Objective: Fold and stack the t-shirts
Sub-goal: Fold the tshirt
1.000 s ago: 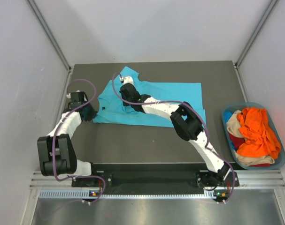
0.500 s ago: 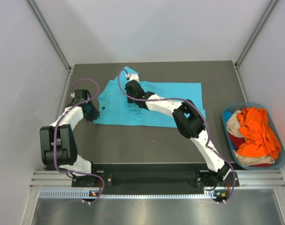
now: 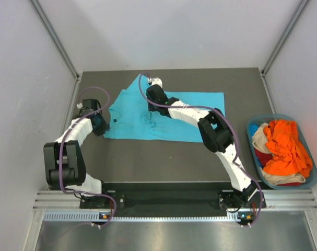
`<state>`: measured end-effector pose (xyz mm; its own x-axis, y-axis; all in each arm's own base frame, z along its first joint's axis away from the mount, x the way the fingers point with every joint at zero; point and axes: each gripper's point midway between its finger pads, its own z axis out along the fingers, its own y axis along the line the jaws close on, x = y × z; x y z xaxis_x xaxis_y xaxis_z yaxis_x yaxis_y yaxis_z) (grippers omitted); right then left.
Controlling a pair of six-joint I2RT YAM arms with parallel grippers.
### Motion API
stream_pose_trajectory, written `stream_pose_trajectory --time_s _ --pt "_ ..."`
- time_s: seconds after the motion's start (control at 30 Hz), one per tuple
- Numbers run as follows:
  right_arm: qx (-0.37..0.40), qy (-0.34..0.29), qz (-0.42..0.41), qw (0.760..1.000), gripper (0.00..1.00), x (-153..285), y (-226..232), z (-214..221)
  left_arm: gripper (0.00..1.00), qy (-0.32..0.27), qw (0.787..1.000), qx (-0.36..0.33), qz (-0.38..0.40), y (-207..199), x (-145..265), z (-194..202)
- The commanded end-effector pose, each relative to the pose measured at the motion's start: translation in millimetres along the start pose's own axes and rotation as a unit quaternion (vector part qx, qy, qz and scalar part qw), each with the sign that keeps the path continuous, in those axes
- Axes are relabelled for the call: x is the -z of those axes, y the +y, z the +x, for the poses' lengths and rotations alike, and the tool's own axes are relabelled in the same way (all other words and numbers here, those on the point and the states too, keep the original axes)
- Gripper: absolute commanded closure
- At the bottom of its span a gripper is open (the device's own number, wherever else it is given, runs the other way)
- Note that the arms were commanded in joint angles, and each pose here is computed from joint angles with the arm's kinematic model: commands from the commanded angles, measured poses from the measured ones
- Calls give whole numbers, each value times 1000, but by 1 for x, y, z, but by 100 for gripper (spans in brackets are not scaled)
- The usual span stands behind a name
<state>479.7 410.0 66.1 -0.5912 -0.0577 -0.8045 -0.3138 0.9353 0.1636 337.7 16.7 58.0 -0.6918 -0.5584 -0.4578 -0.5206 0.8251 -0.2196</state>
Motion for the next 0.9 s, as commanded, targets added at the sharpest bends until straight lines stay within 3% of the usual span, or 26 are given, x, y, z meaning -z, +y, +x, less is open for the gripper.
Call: stream_pose_trajectory --time_s 0.0,0.17,0.33,0.4,0.87 --pt "-2 -48 -34 998 69 45 13 -60 68 -28 997 -4 76 -38 26 -16" --pt "63 -37 -131 989 50 60 45 -37 67 12 984 24 175 -70 27 7" --pt "100 -21 -141 985 45 54 46 -15 66 37 982 43 179 -71 11 22" --pt "110 -15 -140 984 37 49 49 -7 66 37 986 47 155 -62 1 23" --pt "151 4 -95 984 40 22 43 26 67 32 998 42 38 -21 -24 28"
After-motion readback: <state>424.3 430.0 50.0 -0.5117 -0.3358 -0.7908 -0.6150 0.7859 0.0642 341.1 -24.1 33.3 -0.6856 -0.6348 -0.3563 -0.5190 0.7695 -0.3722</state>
